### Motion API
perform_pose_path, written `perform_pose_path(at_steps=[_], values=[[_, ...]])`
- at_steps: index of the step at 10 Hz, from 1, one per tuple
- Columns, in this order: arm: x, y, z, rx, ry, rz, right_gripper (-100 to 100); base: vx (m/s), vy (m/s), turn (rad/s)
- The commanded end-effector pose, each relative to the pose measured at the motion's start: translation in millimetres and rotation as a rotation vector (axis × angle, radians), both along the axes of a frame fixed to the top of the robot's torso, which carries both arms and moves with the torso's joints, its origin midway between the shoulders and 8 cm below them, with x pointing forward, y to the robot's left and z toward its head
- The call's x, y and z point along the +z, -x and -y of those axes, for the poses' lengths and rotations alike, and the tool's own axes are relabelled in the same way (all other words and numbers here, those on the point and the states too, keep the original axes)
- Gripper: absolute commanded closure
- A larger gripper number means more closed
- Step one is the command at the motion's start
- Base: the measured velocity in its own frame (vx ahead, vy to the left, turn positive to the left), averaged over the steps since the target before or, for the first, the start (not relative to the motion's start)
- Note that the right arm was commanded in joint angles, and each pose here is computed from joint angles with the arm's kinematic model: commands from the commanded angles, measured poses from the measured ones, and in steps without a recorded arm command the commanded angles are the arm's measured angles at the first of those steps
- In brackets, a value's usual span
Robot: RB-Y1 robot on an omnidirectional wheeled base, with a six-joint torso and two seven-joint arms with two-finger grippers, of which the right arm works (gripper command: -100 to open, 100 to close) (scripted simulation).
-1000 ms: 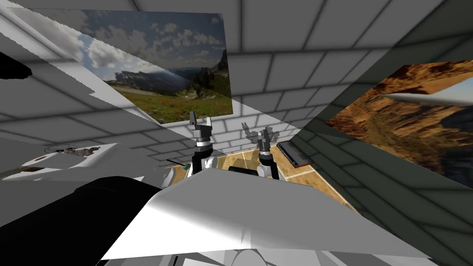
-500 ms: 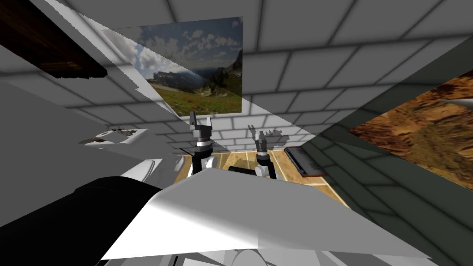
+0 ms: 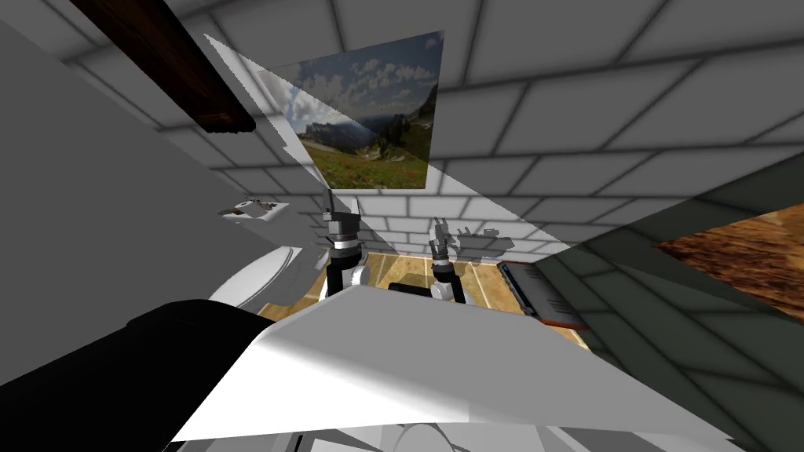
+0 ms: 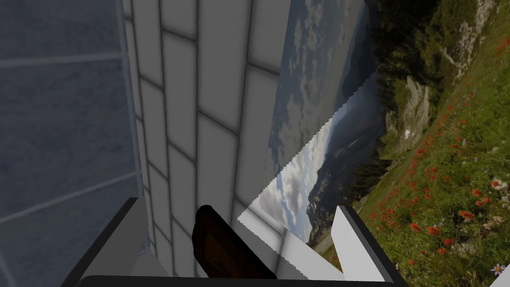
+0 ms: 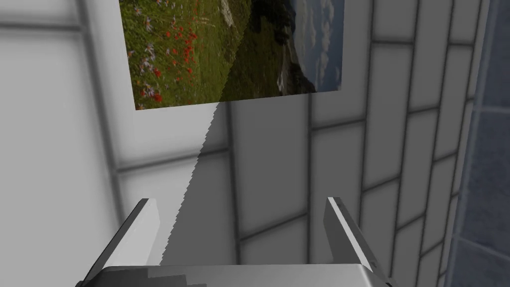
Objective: Pull the door open
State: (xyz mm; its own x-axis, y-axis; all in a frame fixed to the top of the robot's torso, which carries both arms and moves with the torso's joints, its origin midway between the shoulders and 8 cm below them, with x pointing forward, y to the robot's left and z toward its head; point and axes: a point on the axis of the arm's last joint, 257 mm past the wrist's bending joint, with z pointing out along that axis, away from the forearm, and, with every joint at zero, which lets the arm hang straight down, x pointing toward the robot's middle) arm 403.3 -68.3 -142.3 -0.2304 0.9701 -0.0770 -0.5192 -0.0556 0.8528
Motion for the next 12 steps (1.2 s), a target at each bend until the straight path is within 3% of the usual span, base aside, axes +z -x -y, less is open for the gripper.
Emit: perform_pose_path(at_steps=[1,3,12], values=[[-4.5,-0.1,-5.3,0.006,0.010,-0.004,-100,-0.062,-0.019,0.238],[-8.5,0.3,-10.0,0.012,0.019,-0.008,-100,-0.039,-0.008,0.192],[-42.4,6.4,-49.1,0.060,0.107,-0.035,-100,-0.093,-0.019,0.362]])
